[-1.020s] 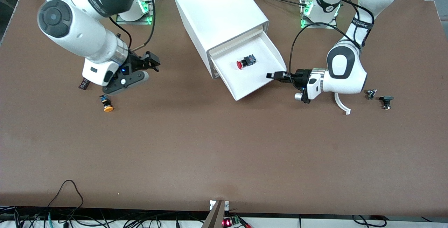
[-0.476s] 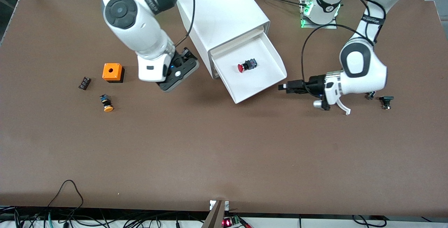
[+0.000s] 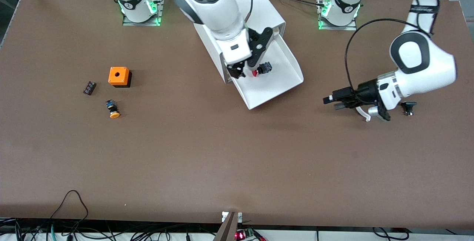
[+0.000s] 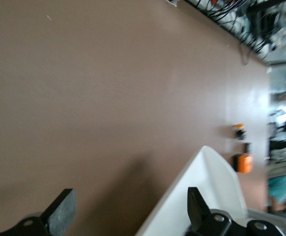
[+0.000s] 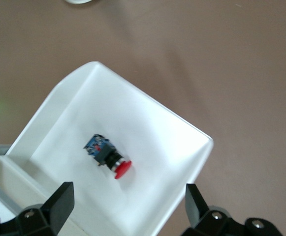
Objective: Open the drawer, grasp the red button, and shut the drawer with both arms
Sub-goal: 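Lower the right gripper into the drawer while the left gripper withdraws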
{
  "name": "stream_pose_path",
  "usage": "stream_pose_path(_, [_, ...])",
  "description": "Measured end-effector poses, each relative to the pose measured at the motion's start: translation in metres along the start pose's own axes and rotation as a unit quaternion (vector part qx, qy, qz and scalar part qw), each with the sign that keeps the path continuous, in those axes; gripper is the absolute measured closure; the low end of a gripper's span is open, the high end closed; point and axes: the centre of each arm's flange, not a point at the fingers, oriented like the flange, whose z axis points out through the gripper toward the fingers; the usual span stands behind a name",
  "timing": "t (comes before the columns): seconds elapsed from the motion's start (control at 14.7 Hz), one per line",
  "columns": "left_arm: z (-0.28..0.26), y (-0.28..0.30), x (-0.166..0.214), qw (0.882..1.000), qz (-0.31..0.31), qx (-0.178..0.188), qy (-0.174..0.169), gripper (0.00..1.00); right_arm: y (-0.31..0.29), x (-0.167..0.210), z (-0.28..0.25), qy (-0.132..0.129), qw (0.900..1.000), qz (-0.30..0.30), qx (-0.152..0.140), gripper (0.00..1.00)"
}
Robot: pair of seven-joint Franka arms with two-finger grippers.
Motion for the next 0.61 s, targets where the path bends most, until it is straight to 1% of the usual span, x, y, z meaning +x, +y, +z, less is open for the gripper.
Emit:
stream_pose_path(0.07, [-0.022,0.005,0.005,0.999,0.026,0.027,-0.004,0.0,0.0,0.0,0.003,-0.003,0.999,-0.038,0.002,0.0])
stream_pose_path(0.2, [-0.071,0.015,0.012,0.994,0.07,0.075,-0.026,0.0,0.013,-0.008,0.01,-0.021,0.992,-0.12,0.011,0.0])
stream_pose_path(0.34, [-0.118,0.029,0.014,0.985,0.092,0.131,-0.057,0.0,0.016,-0.01,0.021,-0.031,0.986,-0.165,0.019,0.0])
stream_pose_path(0.41, [-0.138,0.039,0.015,0.979,0.1,0.165,-0.072,0.0,0.01,-0.008,0.026,-0.032,0.983,-0.177,0.022,0.0])
stream_pose_path(0.54, [-0.17,0.064,0.015,0.958,0.11,0.243,-0.103,0.0,-0.003,-0.001,0.033,-0.033,0.981,-0.189,0.026,0.0])
stream_pose_path(0.61, [-0.181,0.076,0.015,0.95,0.101,0.274,-0.11,0.0,-0.006,0.004,0.036,-0.03,0.98,-0.194,0.026,0.0])
